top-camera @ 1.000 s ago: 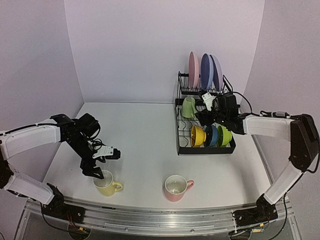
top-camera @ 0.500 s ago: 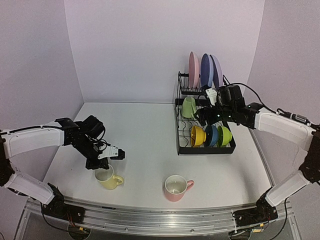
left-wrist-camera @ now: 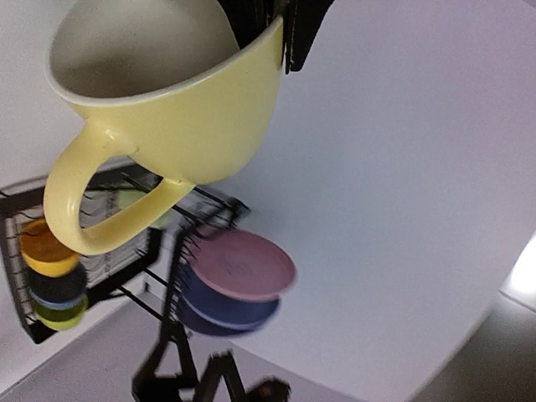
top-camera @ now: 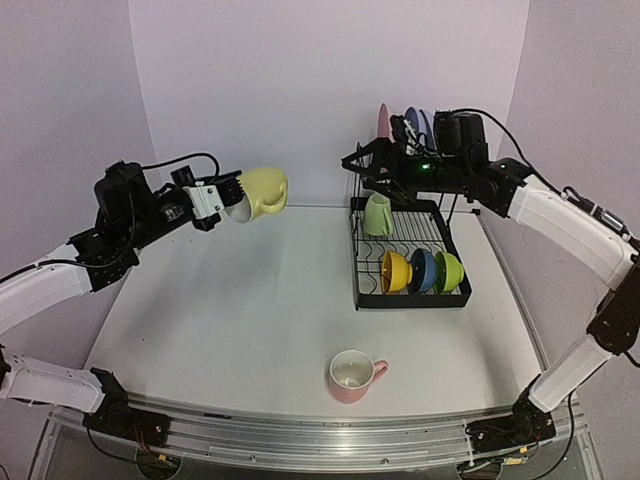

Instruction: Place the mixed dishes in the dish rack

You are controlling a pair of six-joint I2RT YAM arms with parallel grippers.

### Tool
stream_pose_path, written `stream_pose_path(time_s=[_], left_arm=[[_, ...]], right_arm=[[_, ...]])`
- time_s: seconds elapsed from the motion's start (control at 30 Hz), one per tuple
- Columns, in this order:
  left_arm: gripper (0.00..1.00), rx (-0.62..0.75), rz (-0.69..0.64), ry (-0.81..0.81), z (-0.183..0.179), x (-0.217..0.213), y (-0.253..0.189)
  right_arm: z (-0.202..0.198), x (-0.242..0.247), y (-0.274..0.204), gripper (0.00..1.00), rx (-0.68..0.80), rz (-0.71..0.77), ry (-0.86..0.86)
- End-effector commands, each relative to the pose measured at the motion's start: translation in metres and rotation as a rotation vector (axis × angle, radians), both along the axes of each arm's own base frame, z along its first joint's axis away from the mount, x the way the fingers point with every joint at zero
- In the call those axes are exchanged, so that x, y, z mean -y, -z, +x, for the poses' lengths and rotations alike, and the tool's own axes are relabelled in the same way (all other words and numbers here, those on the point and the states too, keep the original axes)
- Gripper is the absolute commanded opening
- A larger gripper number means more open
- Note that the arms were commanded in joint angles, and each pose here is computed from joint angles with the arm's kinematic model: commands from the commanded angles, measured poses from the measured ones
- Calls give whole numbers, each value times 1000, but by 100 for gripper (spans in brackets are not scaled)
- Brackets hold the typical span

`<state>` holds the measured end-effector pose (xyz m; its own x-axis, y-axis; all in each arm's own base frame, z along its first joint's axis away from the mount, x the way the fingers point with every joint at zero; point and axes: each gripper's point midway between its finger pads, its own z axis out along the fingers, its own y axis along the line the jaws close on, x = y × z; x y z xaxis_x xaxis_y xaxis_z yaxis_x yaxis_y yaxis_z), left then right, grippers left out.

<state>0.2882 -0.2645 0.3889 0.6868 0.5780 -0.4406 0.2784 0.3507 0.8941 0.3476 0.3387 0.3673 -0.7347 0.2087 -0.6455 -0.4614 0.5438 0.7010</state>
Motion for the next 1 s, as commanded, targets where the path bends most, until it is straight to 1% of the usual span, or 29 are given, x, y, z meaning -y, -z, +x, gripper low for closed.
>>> stream_pose_path(time_s=[0.0,0.07,0.13,0.17,0.23,0.33,0.4,0.47,0.53,0.6,0.63,0.67,0.83,0.97], left_arm=[[0,766,-48,17,-41,3,-106],[0,886,-17,3,-44,8,-110],[0,977,-3,-6,-47,11,-114],[0,1007,12,-3,-49,14,-114],[0,1032,32,-7,-48,16,-114],[0,998,37,-18,-41,17,-114],[0,980,32,-28,-38,15,-116],[0,974,28,-32,-38,14,-117],[0,966,19,-26,-39,14,-119],[0,966,14,-24,-40,15,-120],[0,967,11,-24,-39,15,-120],[0,966,7,-24,-39,16,-121],[0,953,2,-5,-44,18,-120],[0,933,-4,-4,-44,18,-120]], right_arm=[[-16,-50,-42,83,-208,320,-139],[-22,-64,-45,81,-220,322,-172],[-29,-78,-45,81,-218,312,-204],[-32,-83,-46,80,-218,316,-228],[-40,-94,-52,74,-198,334,-298],[-51,-100,-62,70,-136,357,-376],[-54,-96,-57,67,-117,342,-374],[-57,-91,-58,65,-87,334,-369],[-55,-88,-56,58,-71,329,-349],[-54,-92,-56,45,-77,342,-355],[-53,-94,-58,41,-75,354,-366],[-53,-97,-62,39,-71,370,-380],[-50,-111,-66,38,-58,408,-425],[-52,-117,-67,29,-45,412,-459]])
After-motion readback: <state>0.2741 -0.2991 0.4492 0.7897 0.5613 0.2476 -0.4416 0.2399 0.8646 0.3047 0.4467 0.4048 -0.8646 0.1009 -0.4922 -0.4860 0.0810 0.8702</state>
